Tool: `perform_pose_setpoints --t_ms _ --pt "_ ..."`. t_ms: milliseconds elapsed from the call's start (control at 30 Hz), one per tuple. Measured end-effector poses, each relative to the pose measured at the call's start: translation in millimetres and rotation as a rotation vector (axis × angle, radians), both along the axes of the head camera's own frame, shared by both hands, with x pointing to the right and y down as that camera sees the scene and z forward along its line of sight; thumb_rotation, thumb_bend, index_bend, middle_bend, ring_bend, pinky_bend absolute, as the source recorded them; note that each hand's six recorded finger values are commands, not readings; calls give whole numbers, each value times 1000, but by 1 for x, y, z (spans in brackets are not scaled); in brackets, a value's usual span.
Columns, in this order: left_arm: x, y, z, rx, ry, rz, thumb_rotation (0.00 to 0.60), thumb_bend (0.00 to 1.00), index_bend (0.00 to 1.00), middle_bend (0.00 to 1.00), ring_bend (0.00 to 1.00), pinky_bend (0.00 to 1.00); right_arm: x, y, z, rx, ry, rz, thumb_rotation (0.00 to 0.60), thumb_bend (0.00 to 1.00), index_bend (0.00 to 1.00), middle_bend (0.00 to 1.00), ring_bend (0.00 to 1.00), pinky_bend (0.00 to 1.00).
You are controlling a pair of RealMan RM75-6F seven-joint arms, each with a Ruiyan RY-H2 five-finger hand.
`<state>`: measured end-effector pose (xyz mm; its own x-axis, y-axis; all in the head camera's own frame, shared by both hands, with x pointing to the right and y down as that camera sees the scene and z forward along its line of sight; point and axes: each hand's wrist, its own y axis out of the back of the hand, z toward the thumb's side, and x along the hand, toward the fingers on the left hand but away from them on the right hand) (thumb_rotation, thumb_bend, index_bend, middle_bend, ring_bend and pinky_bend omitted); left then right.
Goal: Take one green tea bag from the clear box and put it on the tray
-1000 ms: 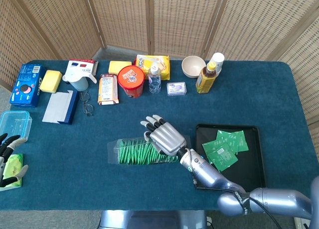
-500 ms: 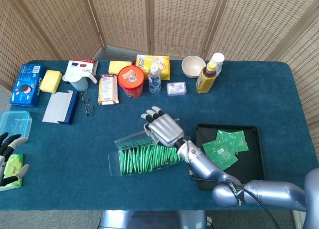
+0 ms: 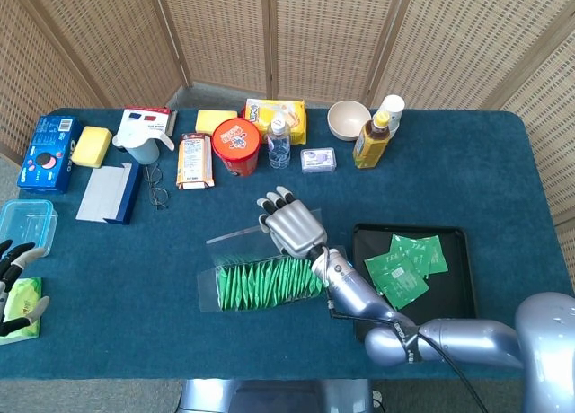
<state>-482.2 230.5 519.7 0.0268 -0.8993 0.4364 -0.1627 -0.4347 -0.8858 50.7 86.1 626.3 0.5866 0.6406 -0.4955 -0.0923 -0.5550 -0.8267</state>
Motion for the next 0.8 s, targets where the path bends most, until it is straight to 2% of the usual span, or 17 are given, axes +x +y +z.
perform_pose_setpoints --t_ms 267,567,667,800 --pt "-3 1 -1 2 1 -4 600 267 180 149 35 248 -4 -5 6 36 11 15 600 547 194 103 86 90" --pt "-4 3 -1 1 5 -4 600 266 180 149 35 248 -5 -8 17 76 38 32 600 527 57 69 53 90" --pt "-4 3 -2 3 4 -6 600 267 180 148 35 248 -6 -10 21 92 49 38 600 511 41 67 48 90" --pt "-6 5 -4 10 3 -12 600 267 180 148 35 248 -6 -11 14 105 13 42 600 428 38 67 48 90"
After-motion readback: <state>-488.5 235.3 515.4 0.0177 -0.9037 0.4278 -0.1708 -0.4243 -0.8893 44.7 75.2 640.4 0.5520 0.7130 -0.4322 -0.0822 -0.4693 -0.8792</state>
